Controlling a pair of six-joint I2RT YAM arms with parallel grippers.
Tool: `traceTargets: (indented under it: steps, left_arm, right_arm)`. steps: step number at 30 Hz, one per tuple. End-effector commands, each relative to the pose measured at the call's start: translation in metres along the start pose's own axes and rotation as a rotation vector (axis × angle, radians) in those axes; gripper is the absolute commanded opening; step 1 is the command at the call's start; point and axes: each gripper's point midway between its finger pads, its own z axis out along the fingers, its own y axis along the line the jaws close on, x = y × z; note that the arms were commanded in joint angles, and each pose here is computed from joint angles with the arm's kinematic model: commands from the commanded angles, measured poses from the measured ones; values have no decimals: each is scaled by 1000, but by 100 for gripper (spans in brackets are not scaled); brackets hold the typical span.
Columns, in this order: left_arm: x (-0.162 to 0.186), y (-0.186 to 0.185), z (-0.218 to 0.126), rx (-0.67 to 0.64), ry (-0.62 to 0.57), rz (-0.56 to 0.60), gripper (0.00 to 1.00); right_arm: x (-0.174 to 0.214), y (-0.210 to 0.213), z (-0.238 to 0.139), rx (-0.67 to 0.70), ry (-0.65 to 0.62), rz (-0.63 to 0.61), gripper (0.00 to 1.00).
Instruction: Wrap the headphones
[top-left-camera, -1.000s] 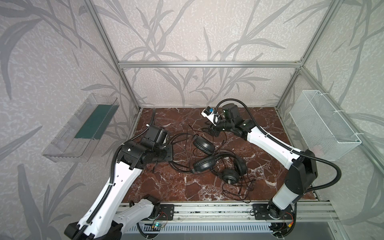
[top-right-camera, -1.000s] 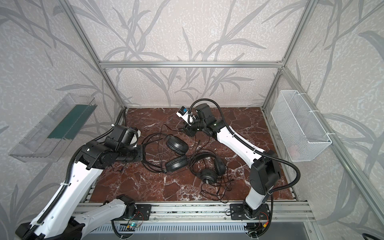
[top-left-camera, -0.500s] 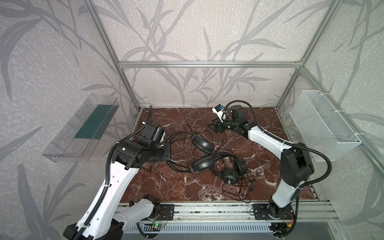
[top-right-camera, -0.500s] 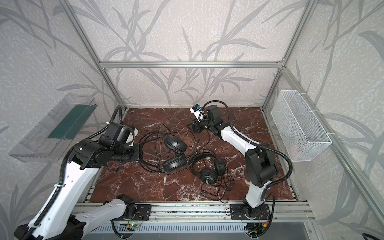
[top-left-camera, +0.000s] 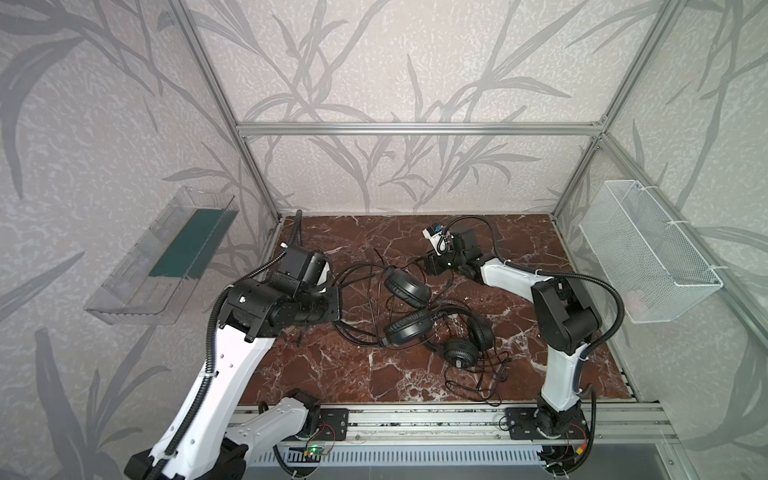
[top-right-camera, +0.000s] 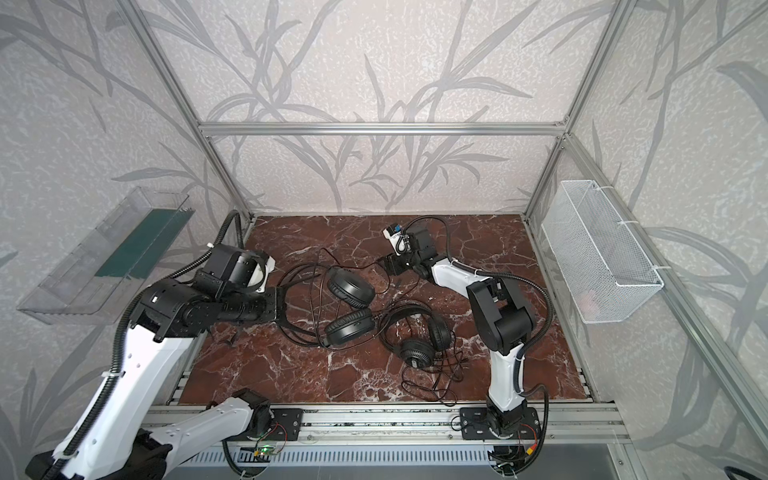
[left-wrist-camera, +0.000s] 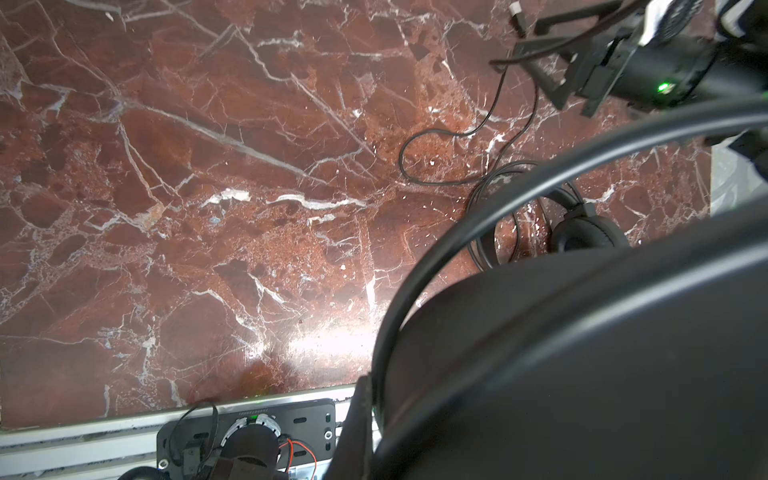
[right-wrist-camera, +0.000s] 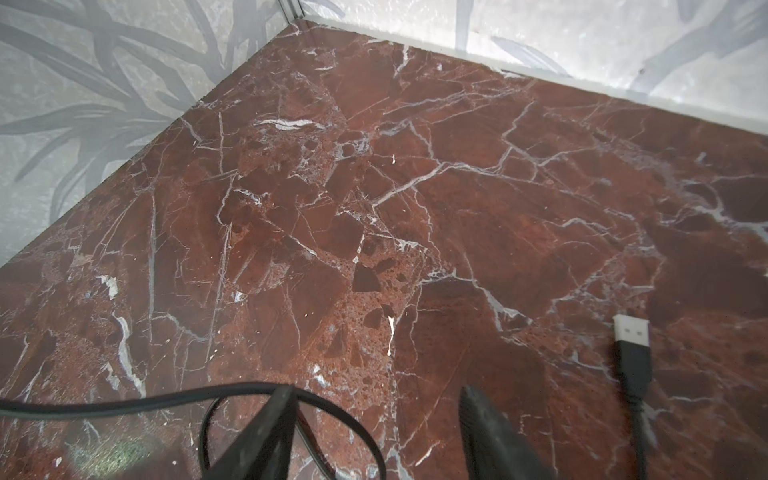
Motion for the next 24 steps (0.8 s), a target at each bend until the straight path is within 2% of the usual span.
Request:
traceTargets:
  steps: [1,9,18,24]
  left_arm:
    - [-12,-13,-14,65,-53,-23,0]
    - [-15,-12,-15,64,-73,-29,0]
    - [-17,-16,-10,80,-65,-23,0]
    - [-19,-20,-6,94,-59,-26,0]
  right_arm:
    - [2,5,7,-21,-11,4,63]
    - [17,10,15,-50,11,32,63]
    - [15,33,-17,-92,-67,-2,62]
    - [36,21,-1,-33,2,-37,61]
